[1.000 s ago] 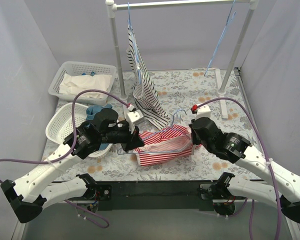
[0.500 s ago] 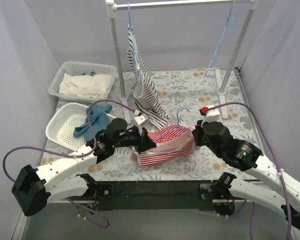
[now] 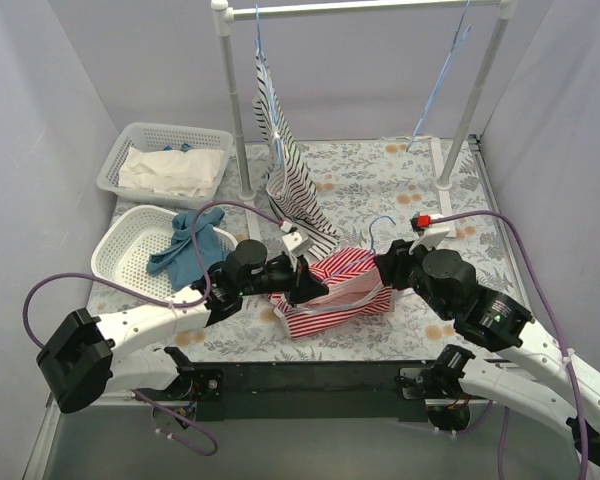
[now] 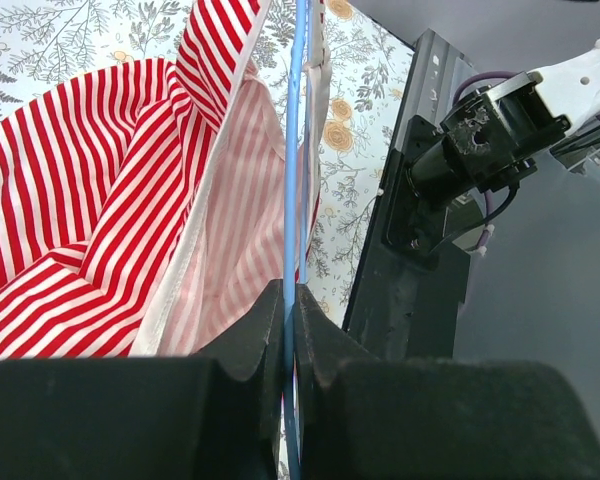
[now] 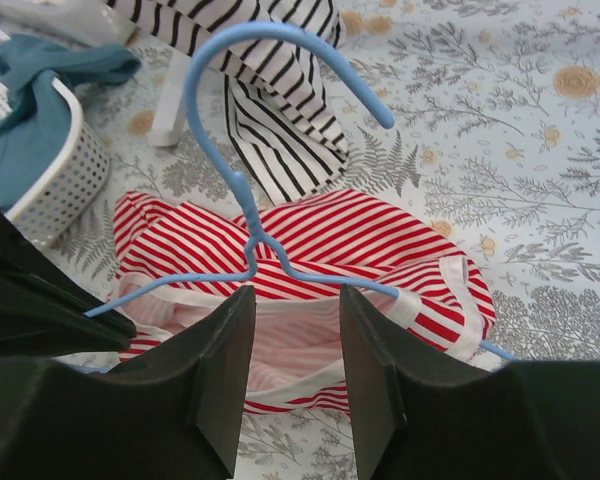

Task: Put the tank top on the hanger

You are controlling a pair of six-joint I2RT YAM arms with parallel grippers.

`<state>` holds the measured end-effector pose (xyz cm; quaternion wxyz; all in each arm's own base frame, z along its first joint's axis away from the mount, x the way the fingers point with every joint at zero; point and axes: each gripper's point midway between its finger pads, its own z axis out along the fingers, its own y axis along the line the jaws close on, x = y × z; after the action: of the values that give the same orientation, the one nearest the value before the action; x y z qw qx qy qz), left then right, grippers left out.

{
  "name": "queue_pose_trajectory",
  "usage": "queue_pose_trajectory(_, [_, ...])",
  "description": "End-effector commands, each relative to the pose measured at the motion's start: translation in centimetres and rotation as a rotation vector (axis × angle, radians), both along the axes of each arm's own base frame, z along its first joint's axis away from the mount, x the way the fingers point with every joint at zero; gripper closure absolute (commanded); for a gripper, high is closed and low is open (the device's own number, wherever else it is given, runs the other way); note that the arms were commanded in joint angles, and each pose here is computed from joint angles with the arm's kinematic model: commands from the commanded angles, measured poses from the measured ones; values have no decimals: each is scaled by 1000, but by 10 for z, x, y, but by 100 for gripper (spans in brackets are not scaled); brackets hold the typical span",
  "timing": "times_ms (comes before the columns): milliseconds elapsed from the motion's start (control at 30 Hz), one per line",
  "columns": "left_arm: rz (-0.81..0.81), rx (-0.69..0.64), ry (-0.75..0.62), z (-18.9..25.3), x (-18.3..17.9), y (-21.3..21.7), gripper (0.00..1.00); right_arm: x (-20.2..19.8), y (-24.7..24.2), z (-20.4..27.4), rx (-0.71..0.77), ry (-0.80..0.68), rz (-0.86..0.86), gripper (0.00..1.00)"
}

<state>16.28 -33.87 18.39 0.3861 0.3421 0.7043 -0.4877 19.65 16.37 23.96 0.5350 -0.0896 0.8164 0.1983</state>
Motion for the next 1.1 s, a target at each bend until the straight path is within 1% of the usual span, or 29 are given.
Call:
queue_pose_trajectory(0, [-25,-39,-35,16,1,-8,100,9,13,31,126,-115,14,50])
queue_pose_trajectory(200, [-52,-14,-18,11,-3,-12,100,27,20,24,104,-144,-41,48])
queue_pose_trajectory(300, [-52,-13,-16,12,-3,-12,100,34,27,14,78,-128,-46,49])
queue_pose_trajectory(367, [-56,-13,-14,14,-6,-11,100,39,27,9,65,-119,-74,50])
queue_pose_trajectory(433, [-49,-17,-14,15,-6,-10,100,41,25,5,53,-119,-86,54])
queue_pose_trajectory(467, [-41,-12,-7,13,-5,-9,100,41,26,4,53,-117,-85,58])
queue_pose_trajectory(500, [-34,-11,4,13,-5,-8,100,41,26,4,56,-121,-82,76])
queue_pose_trajectory(533, [-28,-8,12,12,-5,-8,100,40,27,0,53,-119,-72,86])
queue_pose_trajectory(567, [-22,-6,22,14,-5,-8,94,40,28,2,58,-134,-64,96])
queue_pose_trajectory(600, [-2,-5,48,15,-3,-8,83,40,27,1,53,-137,-63,99])
queue_pose_trajectory(633, [54,11,62,13,4,-5,73,40,27,0,46,-140,-59,99])
queue_pose_trajectory(700, [130,1,72,22,14,-1,56,40,25,-2,25,-147,-56,99])
queue_pose_trajectory(733, [220,-5,98,25,25,4,50,39,25,-2,21,-150,-51,99])
queue_pose_trajectory(767, [268,7,113,24,28,10,47,39,24,-6,11,-149,-49,99])
queue_pose_trajectory(800, [313,-11,110,34,32,16,46,40,22,-7,-3,-151,-53,99])
queue_pose_trajectory(833, [408,2,141,32,40,27,45,40,22,-10,-10,-150,-55,99])
queue_pose_trajectory(867, [461,14,161,31,43,35,44,40,21,-12,-15,-149,-59,99])
queue_pose_trajectory(900, [524,-8,176,40,46,45,44,40,19,-14,-23,-149,-67,99])
queue_pose_trajectory(933, [584,36,215,30,46,56,48,41,18,-14,-22,-150,-72,99])
queue_pose_trajectory(967, [660,29,262,27,50,65,49,41,17,-15,-26,-148,-74,99])
queue_pose_trajectory(1000, [700,42,288,23,50,72,49,41,16,-17,-30,-148,-80,99])
queue_pose_trajectory(1033, [730,90,326,11,45,82,52,41,16,-18,-31,-146,-85,99])
queue_pose_trajectory(1067, [777,102,379,4,44,87,55,42,16,-19,-33,-146,-85,99])
